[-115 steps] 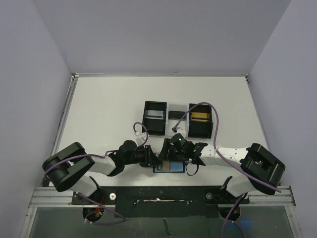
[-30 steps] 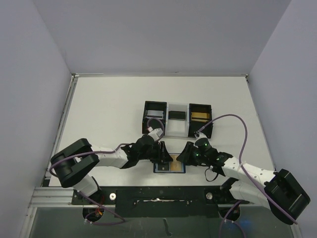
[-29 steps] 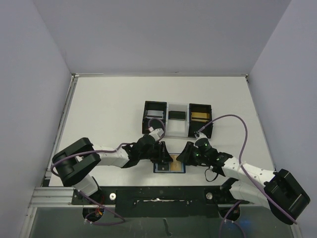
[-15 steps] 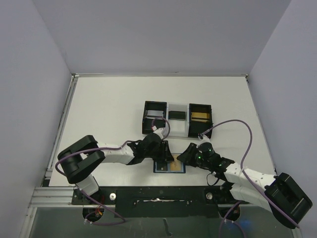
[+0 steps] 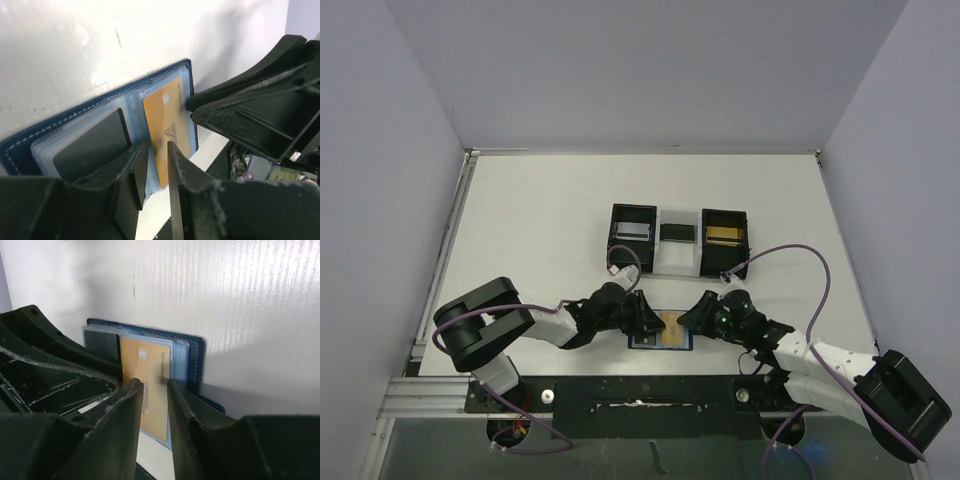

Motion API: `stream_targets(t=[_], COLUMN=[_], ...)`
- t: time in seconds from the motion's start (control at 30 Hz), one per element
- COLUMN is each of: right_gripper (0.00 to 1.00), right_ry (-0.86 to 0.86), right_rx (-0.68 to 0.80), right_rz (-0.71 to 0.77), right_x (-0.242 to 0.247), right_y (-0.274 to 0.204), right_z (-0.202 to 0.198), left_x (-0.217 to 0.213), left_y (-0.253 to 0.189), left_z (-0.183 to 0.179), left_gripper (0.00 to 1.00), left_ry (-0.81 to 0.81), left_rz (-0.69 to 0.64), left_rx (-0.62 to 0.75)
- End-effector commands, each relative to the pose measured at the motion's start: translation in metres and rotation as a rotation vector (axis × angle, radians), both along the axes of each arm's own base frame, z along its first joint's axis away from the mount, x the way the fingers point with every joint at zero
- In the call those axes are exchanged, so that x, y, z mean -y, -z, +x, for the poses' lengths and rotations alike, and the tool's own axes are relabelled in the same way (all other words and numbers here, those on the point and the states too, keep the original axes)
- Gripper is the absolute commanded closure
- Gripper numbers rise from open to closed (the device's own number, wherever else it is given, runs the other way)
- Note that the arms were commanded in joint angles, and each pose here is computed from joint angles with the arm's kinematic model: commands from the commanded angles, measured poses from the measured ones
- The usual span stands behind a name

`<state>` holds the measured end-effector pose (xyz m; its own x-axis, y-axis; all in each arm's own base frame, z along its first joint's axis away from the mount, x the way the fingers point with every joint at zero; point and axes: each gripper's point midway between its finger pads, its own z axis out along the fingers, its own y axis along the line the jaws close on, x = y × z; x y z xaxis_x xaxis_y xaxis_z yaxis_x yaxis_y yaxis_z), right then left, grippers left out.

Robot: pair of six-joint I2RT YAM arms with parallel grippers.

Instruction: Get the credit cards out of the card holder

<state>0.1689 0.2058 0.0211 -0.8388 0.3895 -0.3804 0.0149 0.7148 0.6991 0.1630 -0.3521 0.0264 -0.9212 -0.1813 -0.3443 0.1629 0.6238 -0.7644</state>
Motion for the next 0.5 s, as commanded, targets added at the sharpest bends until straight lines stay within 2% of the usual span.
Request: stream_targets(t=[0.0,0.2,0.37,0.43,0.47], right_gripper=[0.71,0.7,0.7,0.7,0.7], right_ry=[-0.046,-0.054,-0.062,-0.073,-0.075], right_rx=[-0.137,-0.134,-0.124,-0.121,-0.122], right_rz=[-0.133,-0.131,-0.116,-0.111,-0.113], right_x=[0.024,0.024,0.021,0.019,0.018], right_y=[0.039,0.037,0.035,0.033,0.033], right_z=[-0.035,-0.036,-0.035,-0.034,-0.034], left_x=[0.008,0.02,0.023,0.023,0.023], left_y=[-0.022,-0.039,-0.036,-0.033,-0.032], left_z=[0.005,0.008,0.006,0.004,0.003], left_gripper=[0.79,0.94,0.94,0.86,0.86], left_ry=[-0.033,-0.015,0.02,0.034,0.04], left_rz=[-0.152,-0.248,-0.218,-0.199,-0.192], left_rx=[0.017,0.023,0.015,0.011,0.009])
